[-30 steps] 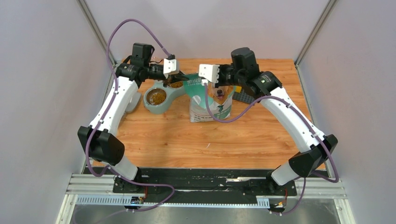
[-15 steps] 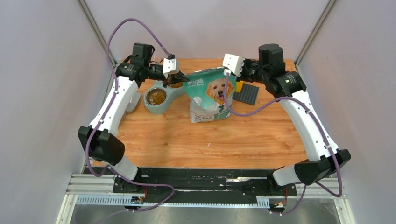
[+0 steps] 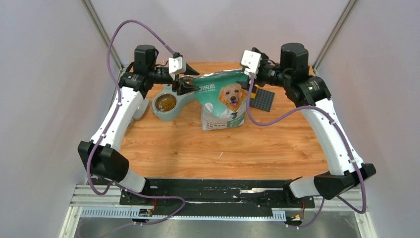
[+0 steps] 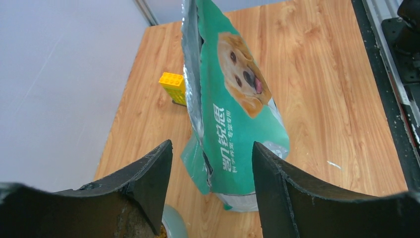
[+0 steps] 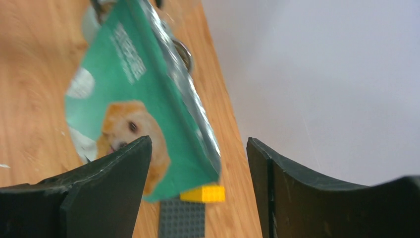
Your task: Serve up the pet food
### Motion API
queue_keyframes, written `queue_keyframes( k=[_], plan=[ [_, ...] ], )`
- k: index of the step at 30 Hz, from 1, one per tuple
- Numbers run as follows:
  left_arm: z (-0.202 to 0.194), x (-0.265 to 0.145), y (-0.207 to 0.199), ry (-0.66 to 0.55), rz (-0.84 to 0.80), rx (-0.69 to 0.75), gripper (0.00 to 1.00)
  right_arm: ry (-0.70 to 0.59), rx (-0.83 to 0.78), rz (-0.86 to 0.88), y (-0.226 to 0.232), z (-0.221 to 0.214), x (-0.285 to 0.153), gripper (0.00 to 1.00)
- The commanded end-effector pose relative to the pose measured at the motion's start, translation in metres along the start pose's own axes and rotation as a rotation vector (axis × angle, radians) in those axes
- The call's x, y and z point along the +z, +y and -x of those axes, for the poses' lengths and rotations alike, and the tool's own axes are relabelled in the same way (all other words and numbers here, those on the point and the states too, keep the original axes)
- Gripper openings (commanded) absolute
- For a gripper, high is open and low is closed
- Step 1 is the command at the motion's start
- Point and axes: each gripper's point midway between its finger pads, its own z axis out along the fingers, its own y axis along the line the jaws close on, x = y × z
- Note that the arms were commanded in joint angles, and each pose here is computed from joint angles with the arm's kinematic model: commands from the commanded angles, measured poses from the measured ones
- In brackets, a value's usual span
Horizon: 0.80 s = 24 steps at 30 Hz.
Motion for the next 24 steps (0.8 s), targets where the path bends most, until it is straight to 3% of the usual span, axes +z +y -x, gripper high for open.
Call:
queue_keyframes(
  k=[1,7,10,12,14,24],
  plan=[
    [0.025,-0.002,-0.001,-0.051,0.011,0.027,0.67,-0.205,0.017,0.172,0.027,0.047,0.036,0.76],
    [0.012,-0.001,0.004,-0.011,0.039,-0.018,0.59,-0.233,-0.021,0.257,0.046,0.062,0.088,0.74],
    [0.008,-0.002,0.003,0.006,0.043,-0.023,0.53,-0.218,-0.043,0.279,0.051,0.061,0.106,0.61],
    [0.007,-0.002,0.003,0.015,0.045,-0.022,0.47,-0.21,-0.047,0.289,0.054,0.06,0.113,0.43],
    [0.006,-0.003,0.001,0.018,0.043,-0.022,0.44,-0.204,-0.047,0.301,0.058,0.057,0.118,0.35],
    [0.005,-0.001,-0.003,0.01,0.004,-0.025,0.37,-0.139,-0.063,0.331,0.071,0.04,0.134,0.2]
  ],
)
